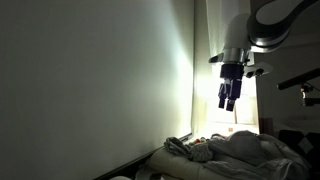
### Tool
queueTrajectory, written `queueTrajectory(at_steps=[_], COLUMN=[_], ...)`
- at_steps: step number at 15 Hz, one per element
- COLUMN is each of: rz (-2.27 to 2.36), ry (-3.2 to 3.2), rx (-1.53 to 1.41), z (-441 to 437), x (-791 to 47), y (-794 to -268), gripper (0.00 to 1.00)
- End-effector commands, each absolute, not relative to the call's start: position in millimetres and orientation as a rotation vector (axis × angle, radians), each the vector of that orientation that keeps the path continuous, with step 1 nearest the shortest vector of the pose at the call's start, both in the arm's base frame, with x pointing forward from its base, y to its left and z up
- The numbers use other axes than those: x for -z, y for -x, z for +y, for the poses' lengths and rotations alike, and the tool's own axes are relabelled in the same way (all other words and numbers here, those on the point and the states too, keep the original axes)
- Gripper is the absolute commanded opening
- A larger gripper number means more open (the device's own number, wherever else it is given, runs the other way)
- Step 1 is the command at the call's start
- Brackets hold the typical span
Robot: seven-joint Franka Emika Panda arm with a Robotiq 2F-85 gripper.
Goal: Remove the socks away from the grey bag
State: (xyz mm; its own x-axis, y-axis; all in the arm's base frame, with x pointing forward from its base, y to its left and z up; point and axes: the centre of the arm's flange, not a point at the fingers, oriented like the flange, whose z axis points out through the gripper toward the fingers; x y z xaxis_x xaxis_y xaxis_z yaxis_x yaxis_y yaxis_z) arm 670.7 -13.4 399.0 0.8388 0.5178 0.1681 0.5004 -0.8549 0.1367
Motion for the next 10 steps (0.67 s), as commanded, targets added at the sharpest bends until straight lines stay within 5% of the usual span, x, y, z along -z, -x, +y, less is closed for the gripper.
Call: queueTrajectory(at_steps=[1,10], rz=[0.777,0.743], ry=[-2.941,-2.919], rx=[-0.252,-0.303], z=[-34,-43], x=[-401,-401], y=[-694,-696], gripper=[1.0,1.0])
